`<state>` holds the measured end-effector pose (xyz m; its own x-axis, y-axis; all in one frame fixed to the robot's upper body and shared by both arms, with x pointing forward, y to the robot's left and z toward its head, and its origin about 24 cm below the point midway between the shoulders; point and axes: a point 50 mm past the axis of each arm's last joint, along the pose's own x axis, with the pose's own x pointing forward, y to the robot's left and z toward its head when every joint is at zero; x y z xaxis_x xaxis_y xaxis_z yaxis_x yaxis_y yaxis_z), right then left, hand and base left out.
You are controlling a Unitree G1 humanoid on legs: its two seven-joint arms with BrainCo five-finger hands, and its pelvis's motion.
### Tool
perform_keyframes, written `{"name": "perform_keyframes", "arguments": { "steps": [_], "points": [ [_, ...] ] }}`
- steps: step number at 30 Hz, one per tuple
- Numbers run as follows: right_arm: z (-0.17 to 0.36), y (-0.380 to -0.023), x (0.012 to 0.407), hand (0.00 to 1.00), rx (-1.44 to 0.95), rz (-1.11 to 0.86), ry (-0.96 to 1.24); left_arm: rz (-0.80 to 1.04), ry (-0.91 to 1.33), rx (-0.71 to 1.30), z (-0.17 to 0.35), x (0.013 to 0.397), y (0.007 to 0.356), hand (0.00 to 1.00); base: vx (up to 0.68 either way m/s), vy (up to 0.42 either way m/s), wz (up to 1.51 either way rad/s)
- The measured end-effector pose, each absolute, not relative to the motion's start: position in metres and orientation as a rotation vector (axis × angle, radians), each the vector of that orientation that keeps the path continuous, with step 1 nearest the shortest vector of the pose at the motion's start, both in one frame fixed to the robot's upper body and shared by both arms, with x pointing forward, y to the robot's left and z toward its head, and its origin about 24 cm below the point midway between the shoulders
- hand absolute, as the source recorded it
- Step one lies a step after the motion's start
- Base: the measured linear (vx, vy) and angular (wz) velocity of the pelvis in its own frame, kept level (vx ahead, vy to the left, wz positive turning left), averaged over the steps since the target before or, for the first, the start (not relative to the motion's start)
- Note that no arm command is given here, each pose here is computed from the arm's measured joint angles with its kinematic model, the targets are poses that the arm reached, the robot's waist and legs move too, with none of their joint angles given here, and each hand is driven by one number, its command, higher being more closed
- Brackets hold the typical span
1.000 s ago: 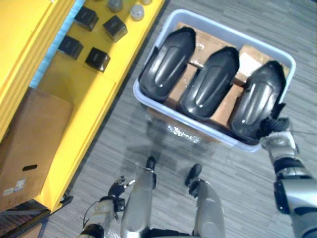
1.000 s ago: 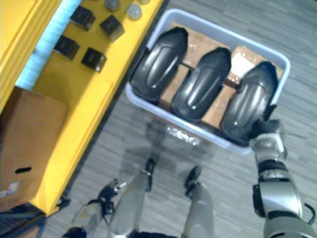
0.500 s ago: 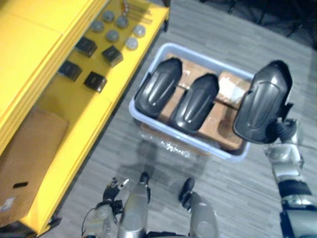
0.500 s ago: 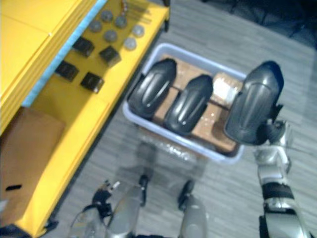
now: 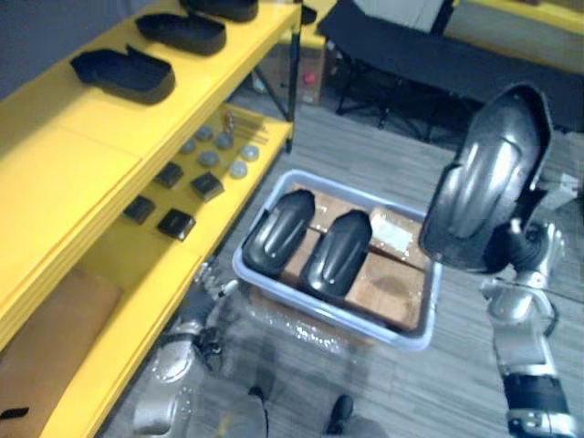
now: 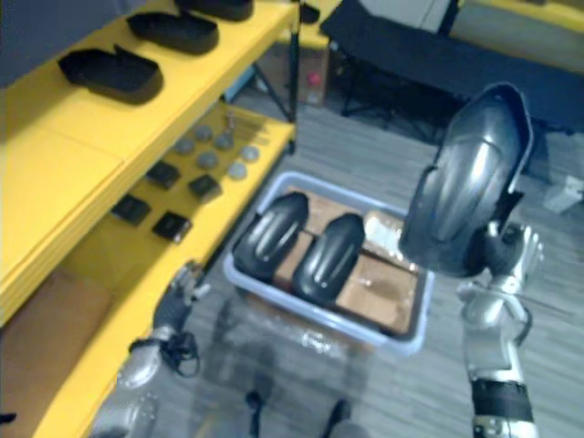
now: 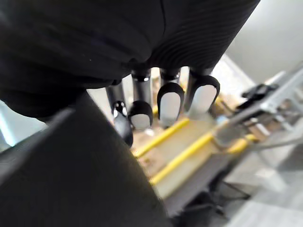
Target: Walk over and take plastic housings, then place them on the shelf
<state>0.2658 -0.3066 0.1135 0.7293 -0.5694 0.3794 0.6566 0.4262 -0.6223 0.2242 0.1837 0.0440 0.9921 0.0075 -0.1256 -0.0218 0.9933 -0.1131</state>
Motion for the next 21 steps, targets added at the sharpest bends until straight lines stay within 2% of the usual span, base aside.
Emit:
{"name": "perform_keyframes", "arguments": {
  "steps": [4, 7, 15, 21],
  "points": [
    [0.125, -0.297, 0.277, 1.00, -0.849, -0.704, -0.175, -0.091, 0.072, -0.059, 0.060, 0.236, 0.176, 0.00, -0.02, -0.001, -0.20],
    [0.130, -0.283, 0.285, 1.00, -0.890, -0.593, -0.225, -0.234, 0.039, 0.007, 0.075, 0.251, 0.159, 0.00, -0.03, -0.001, -0.18],
    [0.149, -0.237, 0.309, 1.00, -0.918, -0.343, -0.385, -0.339, 0.056, 0.092, 0.086, 0.293, 0.149, 0.00, -0.04, -0.006, -0.15],
    [0.149, -0.220, 0.321, 1.00, -0.930, -0.246, -0.404, -0.381, 0.122, 0.123, 0.079, 0.301, 0.148, 0.00, 0.00, -0.016, 0.00]
  ]
}}
